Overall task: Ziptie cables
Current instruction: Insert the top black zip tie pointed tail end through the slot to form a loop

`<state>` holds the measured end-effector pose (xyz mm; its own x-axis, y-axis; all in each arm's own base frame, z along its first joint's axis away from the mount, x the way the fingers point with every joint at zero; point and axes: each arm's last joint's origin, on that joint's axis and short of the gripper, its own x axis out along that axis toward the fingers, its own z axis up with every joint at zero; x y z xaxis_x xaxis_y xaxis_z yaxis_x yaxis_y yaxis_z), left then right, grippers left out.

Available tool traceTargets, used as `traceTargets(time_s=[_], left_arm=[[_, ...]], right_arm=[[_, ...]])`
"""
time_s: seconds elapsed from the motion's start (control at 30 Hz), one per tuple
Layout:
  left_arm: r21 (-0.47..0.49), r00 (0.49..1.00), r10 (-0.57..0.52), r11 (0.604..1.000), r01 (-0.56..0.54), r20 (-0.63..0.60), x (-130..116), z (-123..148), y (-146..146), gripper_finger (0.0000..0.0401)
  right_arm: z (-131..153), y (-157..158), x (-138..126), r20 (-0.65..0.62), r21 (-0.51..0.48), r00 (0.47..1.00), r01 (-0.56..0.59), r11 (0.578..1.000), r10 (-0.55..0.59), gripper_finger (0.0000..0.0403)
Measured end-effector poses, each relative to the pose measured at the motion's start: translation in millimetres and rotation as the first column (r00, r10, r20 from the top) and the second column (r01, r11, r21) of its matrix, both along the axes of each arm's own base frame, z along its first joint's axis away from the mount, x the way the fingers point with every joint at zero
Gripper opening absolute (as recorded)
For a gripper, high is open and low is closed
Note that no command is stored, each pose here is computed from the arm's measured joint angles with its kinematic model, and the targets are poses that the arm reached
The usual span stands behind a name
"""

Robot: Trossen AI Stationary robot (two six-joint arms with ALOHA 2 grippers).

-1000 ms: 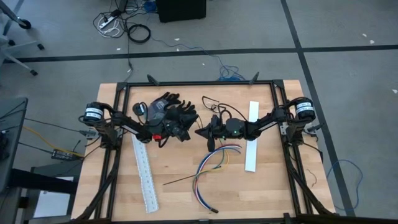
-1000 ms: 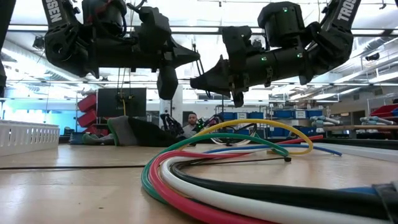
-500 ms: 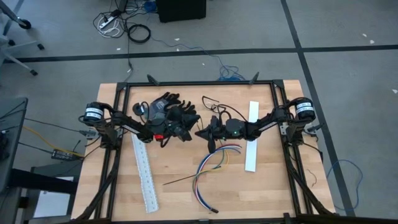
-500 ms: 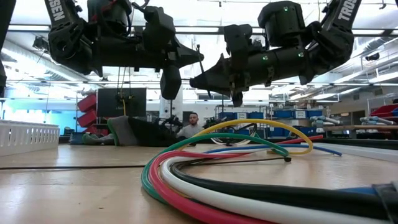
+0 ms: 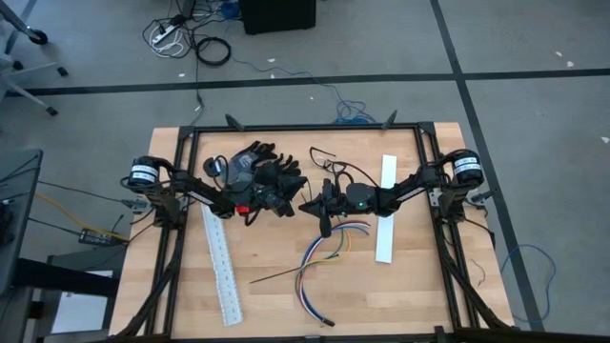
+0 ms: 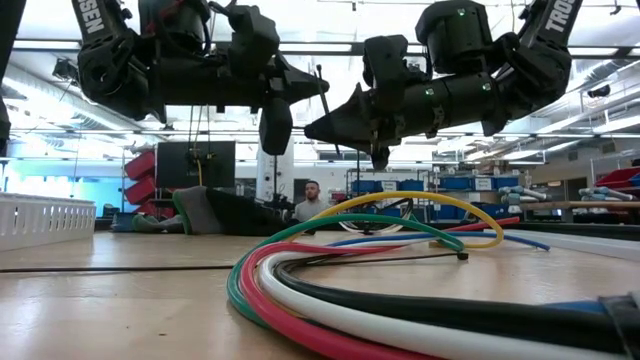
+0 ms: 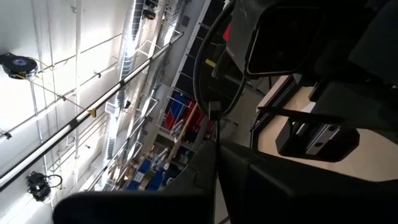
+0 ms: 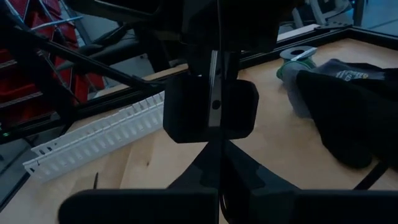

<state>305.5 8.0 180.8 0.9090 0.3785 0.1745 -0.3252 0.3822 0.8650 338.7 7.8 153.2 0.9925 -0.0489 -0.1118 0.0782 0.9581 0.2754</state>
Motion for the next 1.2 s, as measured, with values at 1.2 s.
traceTargets(time_s=[1.2], left_arm=[[0.003,0.999,-0.041,0.999,0.041,-0.03,2.6,-1.7,2.8,0.0]], right_arm=[[2.1,-7.9,-2.6,0.049,0.023,0.999,-0.01,1.0,0.009,0.0]])
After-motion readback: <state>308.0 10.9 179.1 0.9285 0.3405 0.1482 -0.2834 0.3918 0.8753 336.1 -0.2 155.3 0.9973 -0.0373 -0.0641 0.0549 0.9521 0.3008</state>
